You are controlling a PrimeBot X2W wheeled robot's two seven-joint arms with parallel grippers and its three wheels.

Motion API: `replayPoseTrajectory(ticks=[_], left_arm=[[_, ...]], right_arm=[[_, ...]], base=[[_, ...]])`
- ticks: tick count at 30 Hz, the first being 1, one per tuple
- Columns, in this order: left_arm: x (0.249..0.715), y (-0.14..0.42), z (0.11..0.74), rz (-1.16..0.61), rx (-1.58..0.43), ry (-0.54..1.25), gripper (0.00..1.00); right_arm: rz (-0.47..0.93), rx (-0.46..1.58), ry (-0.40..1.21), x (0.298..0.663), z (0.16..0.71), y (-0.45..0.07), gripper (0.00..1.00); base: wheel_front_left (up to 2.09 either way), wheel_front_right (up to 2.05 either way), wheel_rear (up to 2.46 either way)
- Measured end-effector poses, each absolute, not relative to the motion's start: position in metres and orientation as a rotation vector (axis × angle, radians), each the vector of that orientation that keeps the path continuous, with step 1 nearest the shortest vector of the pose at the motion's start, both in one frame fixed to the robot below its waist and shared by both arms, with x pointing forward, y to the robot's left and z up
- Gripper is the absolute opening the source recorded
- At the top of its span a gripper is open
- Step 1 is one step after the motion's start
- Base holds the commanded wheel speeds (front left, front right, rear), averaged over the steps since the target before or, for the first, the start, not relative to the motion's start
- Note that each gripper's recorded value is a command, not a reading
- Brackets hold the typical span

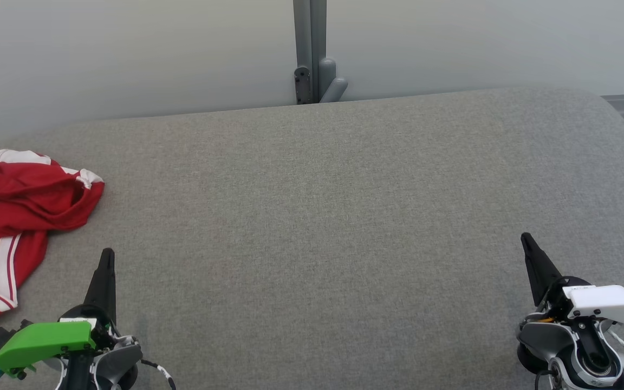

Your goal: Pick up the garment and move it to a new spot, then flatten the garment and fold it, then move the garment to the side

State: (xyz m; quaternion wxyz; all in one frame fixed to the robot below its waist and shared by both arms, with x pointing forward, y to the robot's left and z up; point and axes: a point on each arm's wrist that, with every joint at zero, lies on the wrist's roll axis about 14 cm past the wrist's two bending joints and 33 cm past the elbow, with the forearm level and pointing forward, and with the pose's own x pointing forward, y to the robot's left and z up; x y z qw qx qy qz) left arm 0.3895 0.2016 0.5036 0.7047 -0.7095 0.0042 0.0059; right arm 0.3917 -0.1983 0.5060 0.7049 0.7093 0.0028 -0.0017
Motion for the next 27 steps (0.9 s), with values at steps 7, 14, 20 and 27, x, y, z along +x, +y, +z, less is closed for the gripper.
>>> replayPoseTrajectory(ticks=[7, 14, 20, 27], left_arm=[[0.389, 0.202, 0.504, 0.013, -1.578, 0.009, 0.0], [0.389, 0.202, 0.504, 0.013, -1.578, 0.009, 0.0], [0.389, 0.202, 0.504, 0.013, -1.578, 0.009, 0.0], [0.384, 0.2, 0.49, 0.045, -1.586, 0.041, 1.0]], right_arm=[[-0.004, 1.577, 0.006, 0.392, 0.506, -0.198, 0.0], [-0.004, 1.577, 0.006, 0.392, 0.506, -0.198, 0.0], [-0.004, 1.577, 0.006, 0.392, 0.506, -0.198, 0.0], [-0.036, 1.586, 0.037, 0.386, 0.492, -0.197, 1.0]], base=[[0.0, 0.0, 0.0], [0.0, 0.0, 0.0], [0.0, 0.0, 0.0], [0.0, 0.0, 0.0]])
